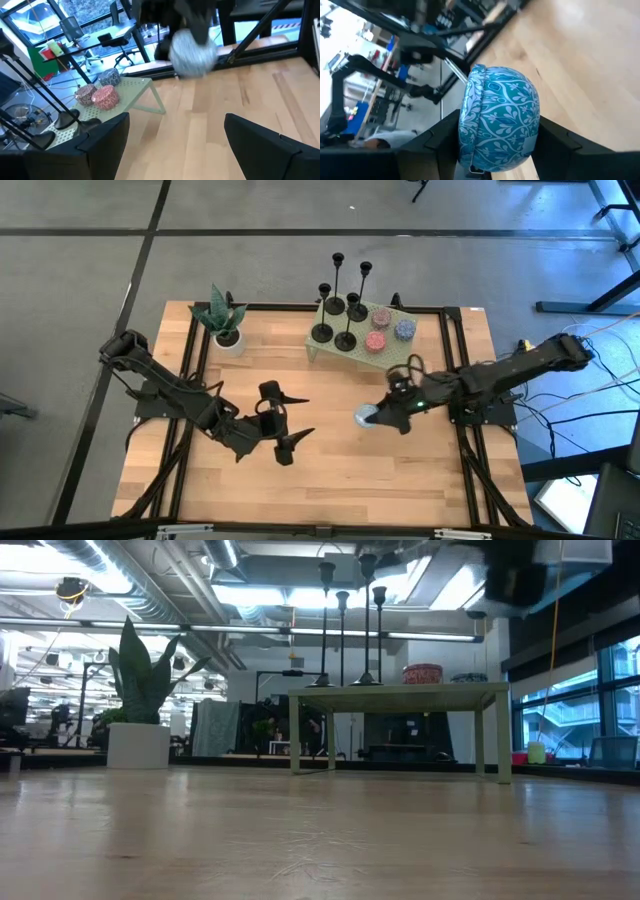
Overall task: Pick & Place candle stick holders
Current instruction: Put the light blue scented candle on the shelf
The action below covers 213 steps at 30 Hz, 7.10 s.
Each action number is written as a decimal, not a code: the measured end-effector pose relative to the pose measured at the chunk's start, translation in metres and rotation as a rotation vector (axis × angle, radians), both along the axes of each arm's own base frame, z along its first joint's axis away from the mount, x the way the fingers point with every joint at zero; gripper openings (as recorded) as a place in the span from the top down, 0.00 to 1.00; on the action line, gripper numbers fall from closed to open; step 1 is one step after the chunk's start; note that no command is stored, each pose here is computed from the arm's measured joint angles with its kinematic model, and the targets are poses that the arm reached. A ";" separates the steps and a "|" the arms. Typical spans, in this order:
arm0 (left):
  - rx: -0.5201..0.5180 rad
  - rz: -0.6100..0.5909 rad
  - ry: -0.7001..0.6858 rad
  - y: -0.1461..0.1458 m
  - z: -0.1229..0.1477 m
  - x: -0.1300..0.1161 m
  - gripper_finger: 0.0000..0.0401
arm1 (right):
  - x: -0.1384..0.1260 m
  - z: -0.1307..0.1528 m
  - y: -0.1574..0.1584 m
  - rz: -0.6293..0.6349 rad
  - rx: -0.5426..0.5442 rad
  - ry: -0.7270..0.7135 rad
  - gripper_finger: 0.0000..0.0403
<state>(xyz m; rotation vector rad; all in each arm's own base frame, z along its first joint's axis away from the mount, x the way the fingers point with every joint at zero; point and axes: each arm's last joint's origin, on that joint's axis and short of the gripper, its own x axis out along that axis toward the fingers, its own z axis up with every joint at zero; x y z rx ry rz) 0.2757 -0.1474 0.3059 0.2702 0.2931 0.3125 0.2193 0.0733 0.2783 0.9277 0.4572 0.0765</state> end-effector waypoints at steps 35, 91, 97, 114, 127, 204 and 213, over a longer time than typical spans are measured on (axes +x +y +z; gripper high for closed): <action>0.056 0.078 -0.142 -0.009 0.053 -0.074 0.19 | -0.102 0.005 -0.079 -0.549 -0.194 0.198 0.50; 0.021 -0.061 -0.119 -0.011 0.052 -0.071 0.19 | -0.095 -0.055 -0.115 -0.643 -0.165 0.196 0.49; 0.013 -0.093 -0.114 -0.012 0.052 -0.071 0.19 | -0.093 -0.052 -0.115 -0.621 -0.159 0.157 0.49; 0.011 -0.101 -0.113 -0.012 0.052 -0.071 0.19 | -0.091 -0.049 -0.115 -0.596 -0.168 0.115 0.49; 0.011 -0.101 -0.113 -0.012 0.052 -0.071 0.19 | -0.091 -0.047 -0.115 -0.590 -0.191 0.102 0.49; -0.202 0.080 -0.001 0.050 0.026 -0.035 0.19 | -0.092 -0.050 -0.115 -0.610 -0.158 0.131 0.49; -0.199 0.068 0.008 0.050 0.026 -0.035 0.19 | -0.092 -0.049 -0.115 -0.635 -0.150 0.124 0.49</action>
